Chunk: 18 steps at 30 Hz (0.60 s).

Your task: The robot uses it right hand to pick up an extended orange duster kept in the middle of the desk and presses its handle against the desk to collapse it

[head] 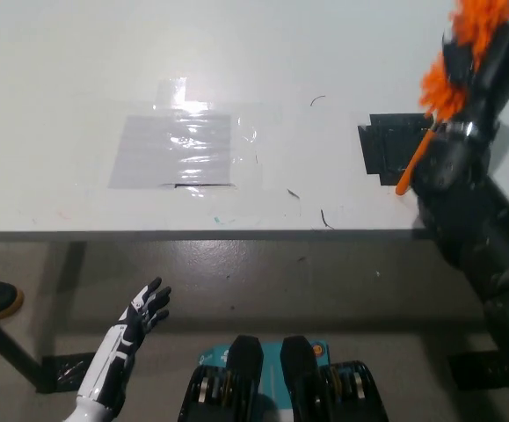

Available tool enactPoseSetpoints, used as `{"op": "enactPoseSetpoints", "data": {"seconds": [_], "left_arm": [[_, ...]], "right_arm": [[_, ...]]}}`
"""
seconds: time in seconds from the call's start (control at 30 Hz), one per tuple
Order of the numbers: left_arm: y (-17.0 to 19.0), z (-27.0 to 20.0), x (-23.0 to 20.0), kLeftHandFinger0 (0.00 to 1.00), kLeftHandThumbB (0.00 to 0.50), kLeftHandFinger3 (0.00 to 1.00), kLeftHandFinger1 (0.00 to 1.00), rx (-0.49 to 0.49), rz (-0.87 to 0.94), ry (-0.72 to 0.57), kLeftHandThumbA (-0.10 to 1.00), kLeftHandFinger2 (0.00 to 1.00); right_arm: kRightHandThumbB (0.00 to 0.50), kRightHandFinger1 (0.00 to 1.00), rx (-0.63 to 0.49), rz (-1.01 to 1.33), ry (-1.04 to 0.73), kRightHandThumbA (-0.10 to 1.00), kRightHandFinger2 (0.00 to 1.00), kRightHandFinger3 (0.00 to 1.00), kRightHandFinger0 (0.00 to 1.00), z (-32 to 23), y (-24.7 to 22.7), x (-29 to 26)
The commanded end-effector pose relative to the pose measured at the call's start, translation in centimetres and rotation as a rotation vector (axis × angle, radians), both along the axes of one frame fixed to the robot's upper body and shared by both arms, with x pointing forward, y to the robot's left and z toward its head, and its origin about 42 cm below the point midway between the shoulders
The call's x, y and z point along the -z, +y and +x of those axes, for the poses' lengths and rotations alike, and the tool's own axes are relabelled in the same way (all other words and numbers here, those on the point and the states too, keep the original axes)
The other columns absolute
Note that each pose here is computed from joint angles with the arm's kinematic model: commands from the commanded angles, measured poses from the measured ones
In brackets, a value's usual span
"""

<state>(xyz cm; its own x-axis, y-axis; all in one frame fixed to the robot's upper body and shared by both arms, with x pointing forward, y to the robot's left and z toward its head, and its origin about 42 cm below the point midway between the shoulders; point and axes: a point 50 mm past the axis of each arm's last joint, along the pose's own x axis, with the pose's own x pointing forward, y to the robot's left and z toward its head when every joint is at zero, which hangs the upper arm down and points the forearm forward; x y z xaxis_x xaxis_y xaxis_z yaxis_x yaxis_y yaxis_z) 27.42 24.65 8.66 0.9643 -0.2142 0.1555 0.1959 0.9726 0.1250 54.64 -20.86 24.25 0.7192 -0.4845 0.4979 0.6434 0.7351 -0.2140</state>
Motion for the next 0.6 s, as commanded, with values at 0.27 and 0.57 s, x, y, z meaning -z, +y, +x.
{"op": "enactPoseSetpoints", "data": {"seconds": [0.27, 0.57], "left_arm": [[0.2, 0.6, -1.5, 1.00, 0.195, 1.00, 1.00, 0.022, 0.019, -0.055, 1.00, 1.00], [0.5, 0.6, -1.6, 1.00, 0.183, 1.00, 1.00, 0.023, 0.031, -0.055, 1.00, 1.00]], "right_arm": [[0.155, 0.01, -0.203, -0.059, 0.246, -0.10, 0.37, 0.34, 0.00, -1.0, 1.4, 5.2], [0.155, 0.15, -0.318, -0.118, 0.433, -0.10, 0.47, 0.44, 0.00, -1.2, 2.7, 7.0]]}}
